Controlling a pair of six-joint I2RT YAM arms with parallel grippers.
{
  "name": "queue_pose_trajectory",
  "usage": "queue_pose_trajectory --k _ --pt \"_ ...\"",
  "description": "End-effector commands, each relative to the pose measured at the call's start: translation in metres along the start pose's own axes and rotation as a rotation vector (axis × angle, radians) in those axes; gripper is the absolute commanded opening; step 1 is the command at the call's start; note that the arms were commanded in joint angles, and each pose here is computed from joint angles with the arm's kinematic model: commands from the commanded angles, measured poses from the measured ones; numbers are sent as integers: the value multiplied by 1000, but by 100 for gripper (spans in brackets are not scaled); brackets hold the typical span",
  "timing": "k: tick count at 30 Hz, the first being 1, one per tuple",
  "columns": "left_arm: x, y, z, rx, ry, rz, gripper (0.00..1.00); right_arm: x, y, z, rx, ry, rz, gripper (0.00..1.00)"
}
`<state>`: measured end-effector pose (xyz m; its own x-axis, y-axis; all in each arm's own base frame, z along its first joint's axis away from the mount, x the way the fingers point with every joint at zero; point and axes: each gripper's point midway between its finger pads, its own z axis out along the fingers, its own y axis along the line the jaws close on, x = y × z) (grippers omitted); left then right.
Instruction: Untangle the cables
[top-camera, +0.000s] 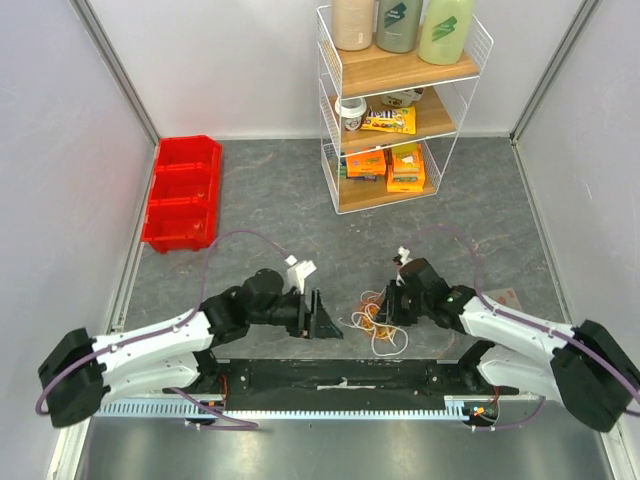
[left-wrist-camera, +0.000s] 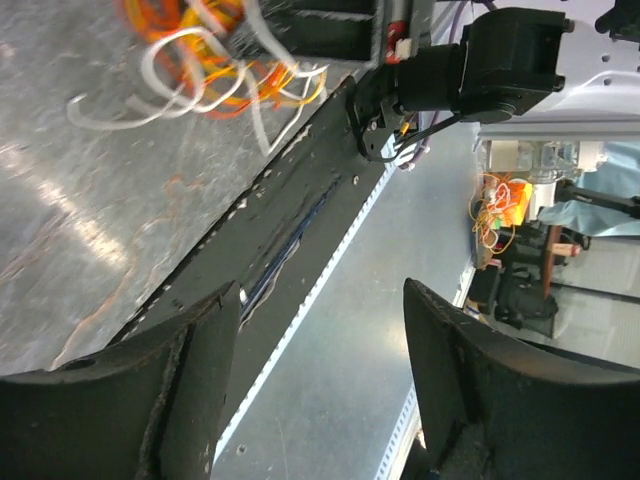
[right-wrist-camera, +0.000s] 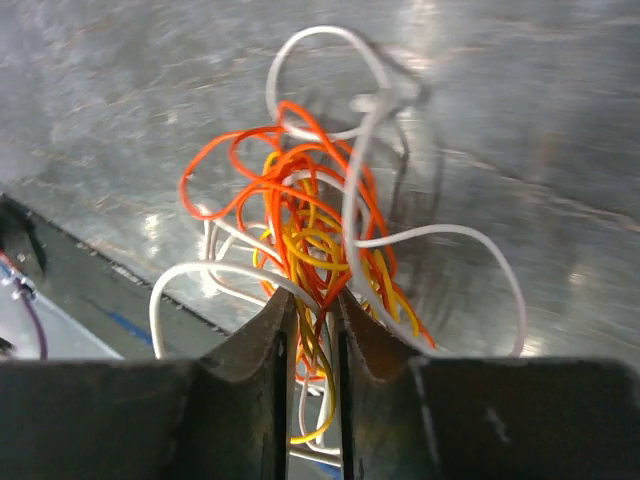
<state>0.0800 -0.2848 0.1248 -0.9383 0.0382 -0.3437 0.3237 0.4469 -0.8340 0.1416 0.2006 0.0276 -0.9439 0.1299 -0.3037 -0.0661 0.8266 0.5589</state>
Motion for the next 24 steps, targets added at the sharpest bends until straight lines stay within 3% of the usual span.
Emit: queue_pose_trajectory --k 1,6,12,13,15,16,17,20,24 --pt "-20 -43 21 30 -88 88 70 -28 80 -4 -186 -52 -115 20" --pt "-11 -48 30 3 -84 113 57 -47 114 -21 -210 -153 -191 0" --pt "-16 -32 16 -77 -151 106 48 -50 98 -28 -190 -228 -191 0" --pt "-19 -28 12 -95 -174 103 47 -47 91 -24 -176 -232 -196 8" --pt "-24 -24 5 -118 -219 99 48 -40 72 -10 -131 -216 -219 51" --pt "-24 -23 2 -119 -223 93 50 -34 60 -5 -88 -189 -242 64" --pt "-29 -21 0 -135 -256 93 55 -29 50 -2 -42 -158 -271 69" --pt "-30 -18 -2 -149 -262 93 67 -28 31 -4 51 -138 -313 70" --pt "-28 -11 5 -191 -239 96 68 -34 27 -19 70 -187 -327 65"
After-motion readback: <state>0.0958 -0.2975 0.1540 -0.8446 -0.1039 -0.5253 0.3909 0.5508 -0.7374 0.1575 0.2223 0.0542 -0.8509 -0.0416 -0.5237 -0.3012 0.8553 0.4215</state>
